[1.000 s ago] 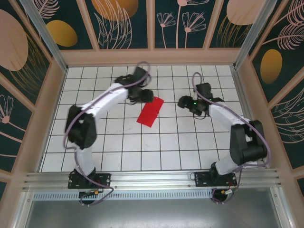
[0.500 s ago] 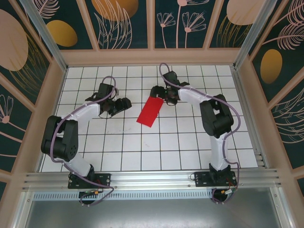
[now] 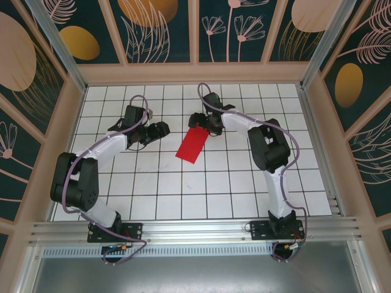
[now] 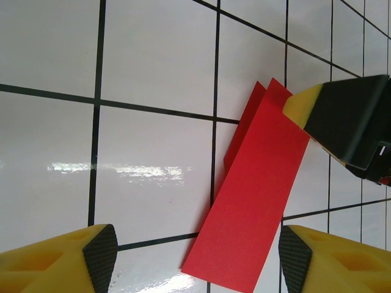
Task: Fold a paper plane with a square sheet of paper (fold left side to right side)
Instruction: Rotate the paper at the center of the table, then third fold the triangle at the center of the table.
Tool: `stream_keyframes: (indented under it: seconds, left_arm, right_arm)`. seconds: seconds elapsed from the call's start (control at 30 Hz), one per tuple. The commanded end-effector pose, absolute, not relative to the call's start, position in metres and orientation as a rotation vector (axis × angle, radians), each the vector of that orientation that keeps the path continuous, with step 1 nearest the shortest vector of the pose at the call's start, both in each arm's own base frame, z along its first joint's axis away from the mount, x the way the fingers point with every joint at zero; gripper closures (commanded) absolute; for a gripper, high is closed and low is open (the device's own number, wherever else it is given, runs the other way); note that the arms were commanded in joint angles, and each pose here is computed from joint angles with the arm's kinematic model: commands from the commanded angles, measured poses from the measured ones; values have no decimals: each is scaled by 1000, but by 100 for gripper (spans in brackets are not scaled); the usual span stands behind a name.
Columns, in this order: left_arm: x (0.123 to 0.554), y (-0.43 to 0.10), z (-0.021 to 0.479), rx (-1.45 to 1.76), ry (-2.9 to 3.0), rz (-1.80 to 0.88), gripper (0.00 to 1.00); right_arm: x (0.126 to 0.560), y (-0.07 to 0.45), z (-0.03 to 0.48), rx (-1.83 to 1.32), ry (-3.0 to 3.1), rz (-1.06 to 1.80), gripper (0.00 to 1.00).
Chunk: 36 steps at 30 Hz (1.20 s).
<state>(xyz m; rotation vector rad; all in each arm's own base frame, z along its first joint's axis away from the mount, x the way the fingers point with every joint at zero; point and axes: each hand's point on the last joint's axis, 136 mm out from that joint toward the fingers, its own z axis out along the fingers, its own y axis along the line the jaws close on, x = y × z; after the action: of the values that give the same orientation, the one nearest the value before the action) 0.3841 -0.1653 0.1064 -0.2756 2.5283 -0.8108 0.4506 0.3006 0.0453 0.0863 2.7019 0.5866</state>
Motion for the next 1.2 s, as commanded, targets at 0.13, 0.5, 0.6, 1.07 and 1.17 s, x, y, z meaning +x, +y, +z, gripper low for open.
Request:
stream_keyframes:
  seconds: [0.13, 0.5, 0.6, 1.07, 1.17]
  left_arm:
    - [375, -166, 110, -266, 2507, -851, 27]
    - [364, -178, 100, -262, 2498, -986, 29]
    - [362, -184, 93, -258, 2510, -1040, 30]
    - [362, -203, 73, -227, 2551, -1189, 32]
    - [361, -205, 60, -237, 2581, -1212, 32]
  right_arm:
    - [458, 359, 59, -160, 2629, 821, 2]
    - [464, 325, 105, -181, 2550, 669, 1]
    - [448, 341, 107, -230, 2548, 846, 3]
    - [437, 362, 55, -227, 2652, 1006, 6]
    - [434, 358, 42, -232, 2685, 980, 6]
